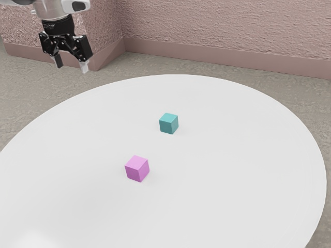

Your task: Pick up the blue block with one arm, and put the blue block on the pink block with one arm

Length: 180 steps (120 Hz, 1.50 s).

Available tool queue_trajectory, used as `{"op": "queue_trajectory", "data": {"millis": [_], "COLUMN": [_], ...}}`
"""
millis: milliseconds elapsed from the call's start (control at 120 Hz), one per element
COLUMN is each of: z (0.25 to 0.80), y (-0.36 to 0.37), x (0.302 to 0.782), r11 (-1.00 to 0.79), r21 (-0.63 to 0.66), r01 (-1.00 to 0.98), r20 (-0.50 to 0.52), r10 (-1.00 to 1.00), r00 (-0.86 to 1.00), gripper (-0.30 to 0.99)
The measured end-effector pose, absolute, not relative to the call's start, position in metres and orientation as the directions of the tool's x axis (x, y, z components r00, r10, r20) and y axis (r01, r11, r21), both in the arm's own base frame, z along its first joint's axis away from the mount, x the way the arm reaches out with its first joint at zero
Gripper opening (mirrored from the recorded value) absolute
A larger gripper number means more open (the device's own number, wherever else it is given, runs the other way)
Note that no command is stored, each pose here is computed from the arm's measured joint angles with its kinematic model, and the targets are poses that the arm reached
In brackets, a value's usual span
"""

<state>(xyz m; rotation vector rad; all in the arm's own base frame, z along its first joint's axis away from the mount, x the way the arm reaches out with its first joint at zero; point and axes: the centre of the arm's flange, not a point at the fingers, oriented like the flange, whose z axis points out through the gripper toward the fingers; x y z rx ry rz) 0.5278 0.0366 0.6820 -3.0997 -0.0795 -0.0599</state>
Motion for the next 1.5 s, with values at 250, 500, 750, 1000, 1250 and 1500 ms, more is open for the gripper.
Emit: {"op": "queue_trajectory", "data": {"millis": [250,500,750,1000,1250,1500], "z": [0.773,0.785,0.778,0.660,0.518,0.466], "y": [0.035,-0.019,-0.027,-0.012,-0.041,-0.045], "x": [0.522,0.521,0.523,0.539,0.526,0.605], "r11": [-0.997,-0.999,-0.998,-0.999,-0.994,-0.995], "r21": [-0.038,-0.036,-0.036,-0.012,-0.032,-0.031], "r01": [0.064,-0.032,-0.043,-0.030,-0.105,-0.096], "r20": [0.182,0.127,0.093,-0.050,-0.082,0.004], "r10": [0.056,-0.036,-0.046,-0.030,-0.102,-0.097], "r00": [0.982,0.991,0.995,0.998,0.991,0.995], "gripper": [0.69,0.69,0.69,0.69,0.69,0.69]}}
